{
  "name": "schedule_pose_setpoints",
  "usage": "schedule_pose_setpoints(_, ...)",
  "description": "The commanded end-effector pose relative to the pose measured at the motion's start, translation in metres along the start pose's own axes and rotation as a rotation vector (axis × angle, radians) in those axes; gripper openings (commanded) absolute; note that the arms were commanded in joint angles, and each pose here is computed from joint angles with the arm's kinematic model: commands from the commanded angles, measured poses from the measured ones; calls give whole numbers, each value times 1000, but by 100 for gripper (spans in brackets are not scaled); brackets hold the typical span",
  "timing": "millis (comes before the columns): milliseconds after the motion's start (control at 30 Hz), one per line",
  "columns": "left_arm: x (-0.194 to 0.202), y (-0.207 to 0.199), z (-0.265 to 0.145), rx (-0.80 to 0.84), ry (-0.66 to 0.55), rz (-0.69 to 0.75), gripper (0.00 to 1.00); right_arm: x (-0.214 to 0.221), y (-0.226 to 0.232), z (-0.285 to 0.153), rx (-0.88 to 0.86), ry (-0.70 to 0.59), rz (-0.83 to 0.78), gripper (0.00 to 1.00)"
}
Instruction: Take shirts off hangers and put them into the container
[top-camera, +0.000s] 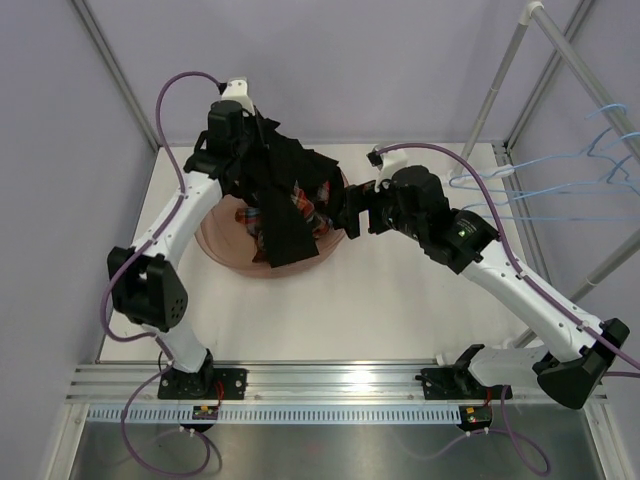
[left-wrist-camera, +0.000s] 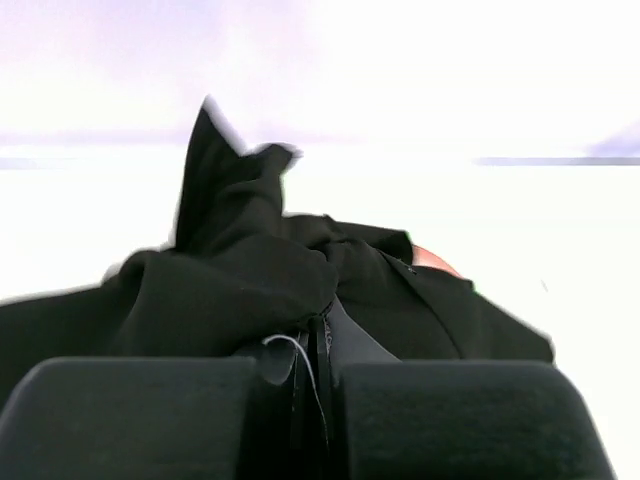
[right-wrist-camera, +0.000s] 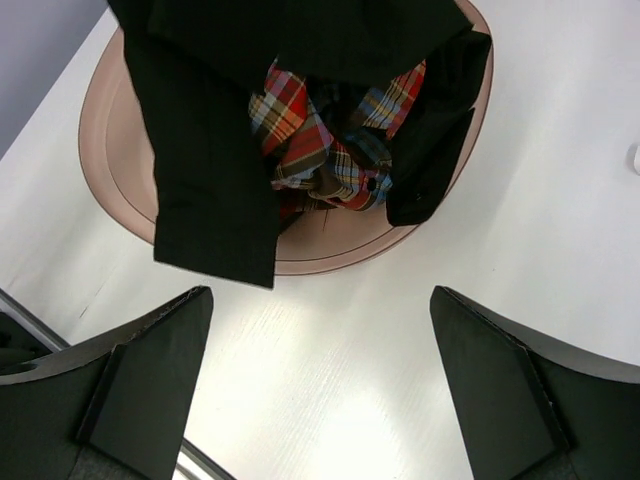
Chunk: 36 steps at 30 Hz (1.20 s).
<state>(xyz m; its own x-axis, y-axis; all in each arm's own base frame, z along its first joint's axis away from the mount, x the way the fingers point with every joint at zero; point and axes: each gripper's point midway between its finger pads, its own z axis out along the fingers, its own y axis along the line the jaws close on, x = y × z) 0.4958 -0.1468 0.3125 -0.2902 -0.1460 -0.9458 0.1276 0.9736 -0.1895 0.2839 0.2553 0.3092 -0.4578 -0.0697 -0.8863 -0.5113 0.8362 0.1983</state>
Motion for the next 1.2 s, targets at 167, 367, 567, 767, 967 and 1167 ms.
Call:
schedule_pose_setpoints(167, 70, 47, 16, -89, 187, -167, 0, -28, -2, -6, 37, -82, -33, 100)
schedule_pose_setpoints(367, 166, 64, -29, -145, 324, -269, 0, -32, 1, -1, 30, -82, -17, 99)
schedule_pose_setpoints(567, 187, 58, -53, -100, 329, -312, 29, -18, -1, 11, 47, -39, 9, 99)
schedule_pose_setpoints(767, 119, 38, -85, -24, 179, -241, 76, 7, 0, 12, 30, 13, 16, 100)
schedule_pose_setpoints(967, 72, 17, -148, 51, 29, -240, 99, 38, -2, 6, 66, 68, -7, 99)
schedule_pose_setpoints(1167, 73, -11, -212, 252, -83, -280, 99, 65, 15, -6, 19, 76, 13, 100)
